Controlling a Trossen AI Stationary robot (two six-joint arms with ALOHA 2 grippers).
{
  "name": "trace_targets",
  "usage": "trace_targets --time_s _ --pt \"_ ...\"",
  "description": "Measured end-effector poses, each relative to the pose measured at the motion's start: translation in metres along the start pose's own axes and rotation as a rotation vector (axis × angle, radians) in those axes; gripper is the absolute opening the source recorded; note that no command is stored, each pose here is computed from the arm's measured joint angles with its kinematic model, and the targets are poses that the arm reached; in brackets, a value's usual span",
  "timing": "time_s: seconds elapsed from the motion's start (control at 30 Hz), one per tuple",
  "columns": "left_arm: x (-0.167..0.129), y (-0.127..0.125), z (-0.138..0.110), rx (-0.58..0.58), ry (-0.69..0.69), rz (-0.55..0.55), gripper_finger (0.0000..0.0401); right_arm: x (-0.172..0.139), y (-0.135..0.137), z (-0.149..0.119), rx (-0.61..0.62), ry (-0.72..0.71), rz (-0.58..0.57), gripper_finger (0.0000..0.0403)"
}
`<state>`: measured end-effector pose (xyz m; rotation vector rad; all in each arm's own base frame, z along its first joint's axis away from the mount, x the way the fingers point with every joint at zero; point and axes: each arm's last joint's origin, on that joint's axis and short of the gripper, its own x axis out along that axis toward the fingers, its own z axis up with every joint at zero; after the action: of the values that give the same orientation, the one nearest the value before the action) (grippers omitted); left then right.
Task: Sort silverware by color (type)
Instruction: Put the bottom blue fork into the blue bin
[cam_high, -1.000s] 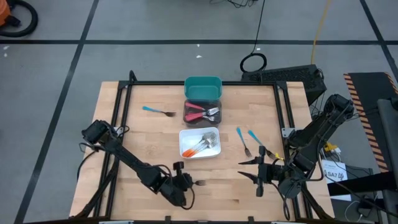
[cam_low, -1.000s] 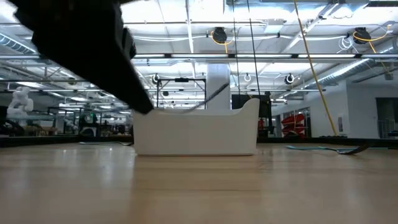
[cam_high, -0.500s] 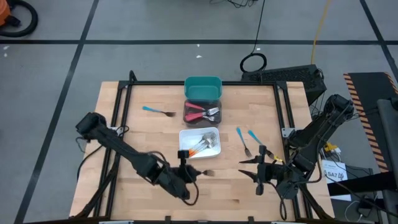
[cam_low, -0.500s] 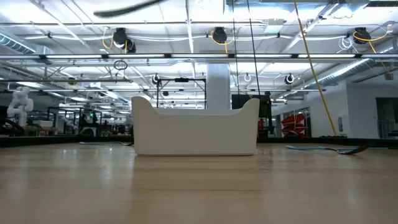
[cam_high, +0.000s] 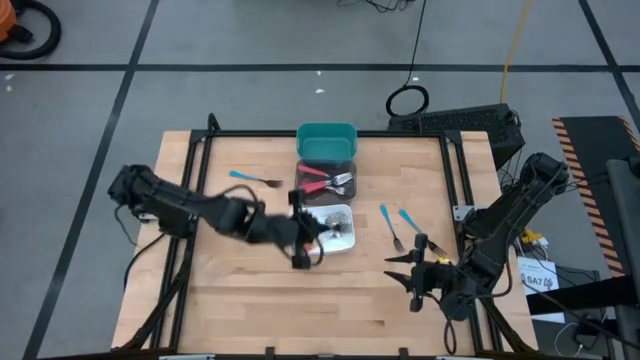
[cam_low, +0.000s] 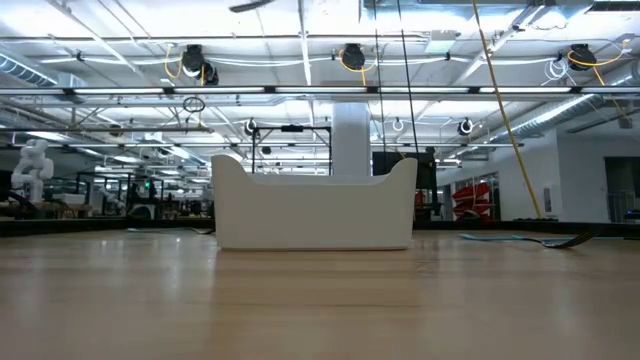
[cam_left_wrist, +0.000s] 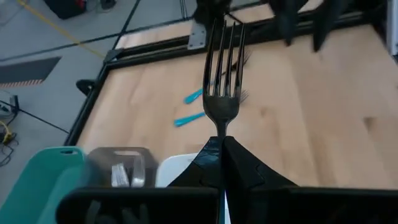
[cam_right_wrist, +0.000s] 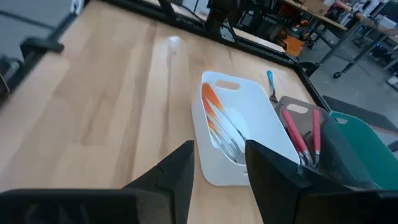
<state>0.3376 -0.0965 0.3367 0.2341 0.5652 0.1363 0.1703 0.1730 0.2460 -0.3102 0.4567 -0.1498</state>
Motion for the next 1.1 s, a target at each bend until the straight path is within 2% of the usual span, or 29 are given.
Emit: trace_targets --time_s 0.2,0.6,0.87,0.93,1.1 --pt "0.020 0.054 -0.003 0.020 0.023 0.003 0.0000 0.005 -0.001 -0.015 -0.064 0.034 -0.016 0.0139" --pt "0.038 0.172 -0.017 0.001 -0.069 0.006 0.0000 0.022 -0.021 -0.032 -0.171 0.167 -0.130 0.0139" --pt "0.046 0.245 -0.041 -0.048 -0.129 0.031 0.0000 0.031 -0.036 -0.034 -0.229 0.204 -0.256 0.0139" --pt "0.052 0.259 -0.052 -0.065 -0.130 0.001 0.0000 0.033 -0.039 -0.033 -0.233 0.204 -0.290 0.0139" --pt "0.075 0.284 -0.073 -0.084 -0.144 0.003 0.0000 0.038 -0.044 -0.034 -0.203 0.219 -0.319 0.0139"
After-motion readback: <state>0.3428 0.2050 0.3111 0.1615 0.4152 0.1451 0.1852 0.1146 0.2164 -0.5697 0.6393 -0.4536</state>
